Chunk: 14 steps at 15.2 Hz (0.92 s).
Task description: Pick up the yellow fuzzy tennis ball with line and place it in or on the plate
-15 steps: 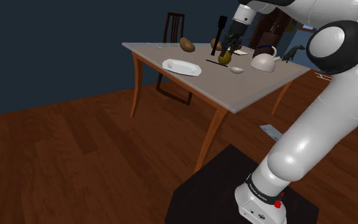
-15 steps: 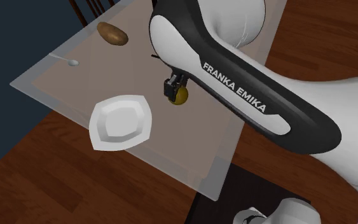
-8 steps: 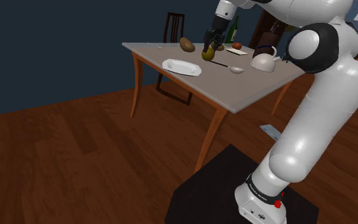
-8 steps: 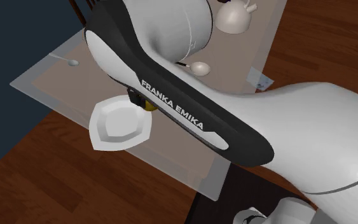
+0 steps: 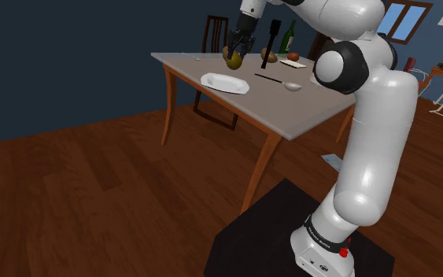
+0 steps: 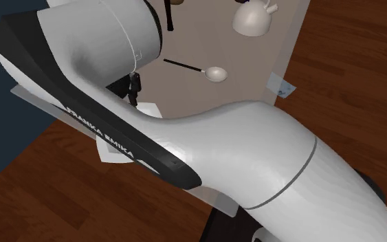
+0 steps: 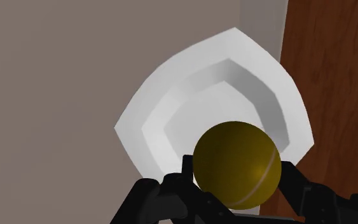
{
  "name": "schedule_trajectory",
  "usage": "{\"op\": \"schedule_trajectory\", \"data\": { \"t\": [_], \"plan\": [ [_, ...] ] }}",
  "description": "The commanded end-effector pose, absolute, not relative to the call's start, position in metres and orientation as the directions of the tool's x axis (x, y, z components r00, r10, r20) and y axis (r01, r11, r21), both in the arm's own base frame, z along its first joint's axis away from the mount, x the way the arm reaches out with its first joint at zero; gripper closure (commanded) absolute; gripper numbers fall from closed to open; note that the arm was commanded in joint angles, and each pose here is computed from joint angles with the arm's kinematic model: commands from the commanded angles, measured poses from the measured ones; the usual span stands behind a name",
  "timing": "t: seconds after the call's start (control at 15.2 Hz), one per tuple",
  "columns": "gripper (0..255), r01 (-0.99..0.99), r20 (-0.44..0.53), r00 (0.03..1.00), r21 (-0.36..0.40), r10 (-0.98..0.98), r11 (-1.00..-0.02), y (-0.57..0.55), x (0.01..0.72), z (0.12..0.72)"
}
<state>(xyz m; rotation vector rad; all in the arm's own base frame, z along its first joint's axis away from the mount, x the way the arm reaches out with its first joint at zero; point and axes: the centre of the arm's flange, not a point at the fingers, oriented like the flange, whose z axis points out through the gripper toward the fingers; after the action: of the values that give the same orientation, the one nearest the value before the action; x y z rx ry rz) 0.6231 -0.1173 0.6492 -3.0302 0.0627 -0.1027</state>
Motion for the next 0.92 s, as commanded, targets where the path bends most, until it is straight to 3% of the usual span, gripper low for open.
{"op": "schedule_trajectory", "data": {
  "t": [0.0,0.86],
  "plan": [
    [255,-0.037,0.066,0.997,-0.111,-0.045,-0.993,-0.107,0.64,0.65],
    [255,-0.037,0.066,0.997,-0.111,-0.045,-0.993,-0.107,0.64,0.582]
  ]
}}
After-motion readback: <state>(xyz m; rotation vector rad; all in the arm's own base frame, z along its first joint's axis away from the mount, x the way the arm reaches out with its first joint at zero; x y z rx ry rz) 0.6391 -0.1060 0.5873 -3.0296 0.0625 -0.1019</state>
